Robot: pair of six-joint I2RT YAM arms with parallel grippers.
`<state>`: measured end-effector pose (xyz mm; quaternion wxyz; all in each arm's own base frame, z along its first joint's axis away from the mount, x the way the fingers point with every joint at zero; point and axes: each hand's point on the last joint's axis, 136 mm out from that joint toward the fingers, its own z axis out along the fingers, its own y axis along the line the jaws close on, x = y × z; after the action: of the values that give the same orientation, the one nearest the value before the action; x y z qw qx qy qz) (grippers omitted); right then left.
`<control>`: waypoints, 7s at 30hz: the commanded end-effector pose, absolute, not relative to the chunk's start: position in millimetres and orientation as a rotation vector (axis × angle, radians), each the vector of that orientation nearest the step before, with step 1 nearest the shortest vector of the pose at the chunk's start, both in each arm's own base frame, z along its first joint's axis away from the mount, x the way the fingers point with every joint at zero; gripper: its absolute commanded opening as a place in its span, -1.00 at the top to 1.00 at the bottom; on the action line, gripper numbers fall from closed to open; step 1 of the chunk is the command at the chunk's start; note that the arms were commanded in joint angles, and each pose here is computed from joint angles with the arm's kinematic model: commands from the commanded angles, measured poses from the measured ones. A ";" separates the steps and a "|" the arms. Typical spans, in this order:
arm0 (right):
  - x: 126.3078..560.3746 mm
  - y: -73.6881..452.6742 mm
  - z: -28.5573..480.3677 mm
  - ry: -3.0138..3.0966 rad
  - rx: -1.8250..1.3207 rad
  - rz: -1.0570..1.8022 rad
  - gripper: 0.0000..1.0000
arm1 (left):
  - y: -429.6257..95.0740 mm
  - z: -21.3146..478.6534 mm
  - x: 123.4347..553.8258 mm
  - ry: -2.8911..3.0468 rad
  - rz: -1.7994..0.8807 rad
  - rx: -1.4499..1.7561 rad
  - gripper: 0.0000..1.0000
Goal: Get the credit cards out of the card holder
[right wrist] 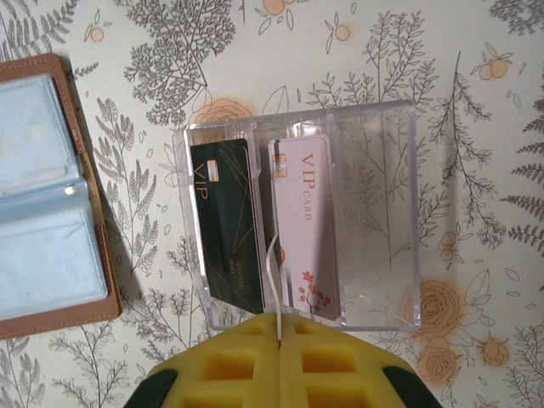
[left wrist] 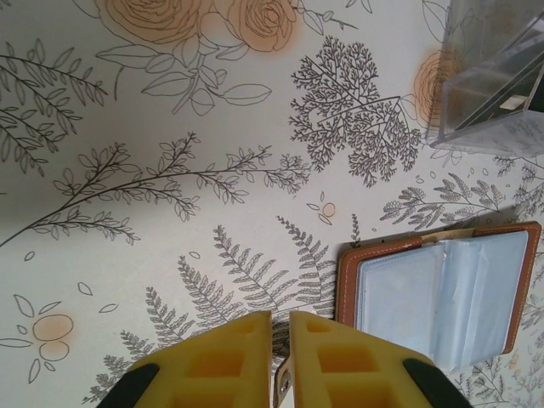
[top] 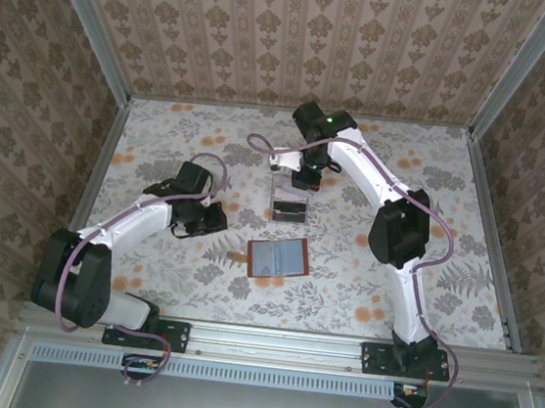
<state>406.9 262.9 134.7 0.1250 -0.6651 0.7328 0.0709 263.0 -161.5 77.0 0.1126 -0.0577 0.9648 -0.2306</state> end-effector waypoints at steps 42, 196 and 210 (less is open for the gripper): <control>440.3 289.0 107.0 1.971 -2.135 -0.029 0.97 | -145.5 59.5 260.1 2.875 -0.709 -0.209 0.70; 235.4 267.6 51.9 3.063 -0.308 -0.025 -0.05 | -220.5 -4.9 175.3 3.172 -0.762 0.163 0.98; 239.2 255.5 51.9 3.057 -0.301 -0.023 0.75 | -221.3 -5.8 175.5 3.184 -0.758 0.160 0.98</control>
<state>238.3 272.6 47.5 0.0310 -0.0975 0.9947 0.0133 196.1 -237.0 15.9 -0.0210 0.0550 0.9600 -0.2738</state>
